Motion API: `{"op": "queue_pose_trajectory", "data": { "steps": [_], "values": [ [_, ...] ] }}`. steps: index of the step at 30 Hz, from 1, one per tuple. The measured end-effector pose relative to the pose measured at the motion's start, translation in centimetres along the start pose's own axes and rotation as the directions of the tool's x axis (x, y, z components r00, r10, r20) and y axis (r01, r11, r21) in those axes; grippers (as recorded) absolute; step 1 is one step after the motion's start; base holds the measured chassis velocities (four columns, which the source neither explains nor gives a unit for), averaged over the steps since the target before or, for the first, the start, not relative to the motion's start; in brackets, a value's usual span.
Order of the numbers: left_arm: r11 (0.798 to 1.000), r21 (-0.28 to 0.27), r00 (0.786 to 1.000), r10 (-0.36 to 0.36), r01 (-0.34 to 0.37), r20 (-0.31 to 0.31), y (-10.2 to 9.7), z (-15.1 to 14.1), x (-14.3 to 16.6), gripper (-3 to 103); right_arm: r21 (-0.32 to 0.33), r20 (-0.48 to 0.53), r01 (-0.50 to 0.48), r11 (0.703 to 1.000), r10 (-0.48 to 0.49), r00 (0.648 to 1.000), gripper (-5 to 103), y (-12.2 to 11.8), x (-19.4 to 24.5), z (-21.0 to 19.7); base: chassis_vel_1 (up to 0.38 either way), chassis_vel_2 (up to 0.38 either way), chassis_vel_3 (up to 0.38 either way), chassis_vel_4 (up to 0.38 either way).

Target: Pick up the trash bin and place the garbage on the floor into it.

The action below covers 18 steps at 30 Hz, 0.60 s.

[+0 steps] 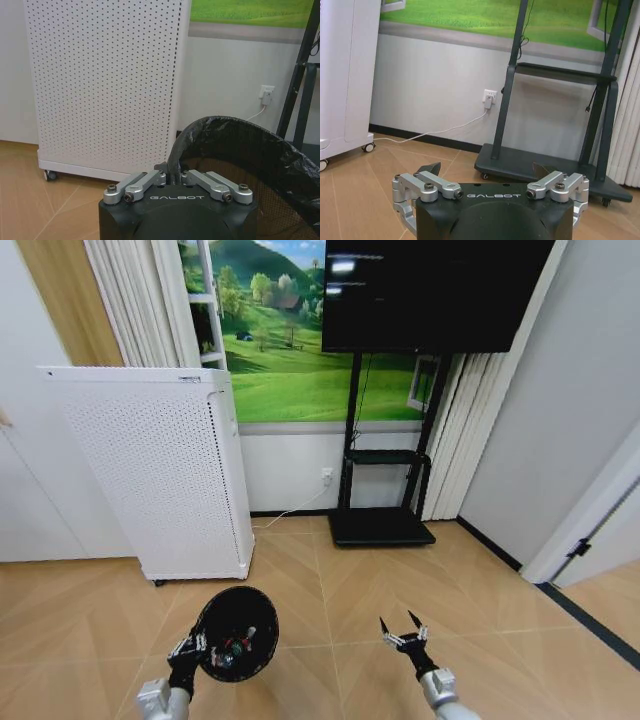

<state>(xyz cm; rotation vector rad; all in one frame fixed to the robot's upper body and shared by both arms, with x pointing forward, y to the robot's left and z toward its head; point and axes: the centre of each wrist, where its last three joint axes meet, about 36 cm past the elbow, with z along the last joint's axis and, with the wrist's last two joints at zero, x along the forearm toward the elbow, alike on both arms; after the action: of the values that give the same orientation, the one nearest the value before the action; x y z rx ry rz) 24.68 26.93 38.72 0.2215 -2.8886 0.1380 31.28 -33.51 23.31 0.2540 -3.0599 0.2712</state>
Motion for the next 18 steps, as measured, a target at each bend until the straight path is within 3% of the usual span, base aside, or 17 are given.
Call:
{"op": "queue_pose_trajectory", "data": {
  "steps": [5,18],
  "values": [
    [1.0,0.002,1.0,-0.001,0.001,-0.004,0.0,0.2,0.0,7,-0.004,0.019,0.009,1.0,-0.009,1.0,100,0.4,-0.1,0.1,-0.061,-0.037,0.055,0.029],
    [1.0,0.002,1.0,0.001,-0.001,-0.002,-0.2,0.3,-0.2,7,0.089,-0.011,0.021,0.996,-0.02,1.0,100,-0.8,-0.5,0.5,-0.002,0.012,0.0,-0.012]
  ]
}}
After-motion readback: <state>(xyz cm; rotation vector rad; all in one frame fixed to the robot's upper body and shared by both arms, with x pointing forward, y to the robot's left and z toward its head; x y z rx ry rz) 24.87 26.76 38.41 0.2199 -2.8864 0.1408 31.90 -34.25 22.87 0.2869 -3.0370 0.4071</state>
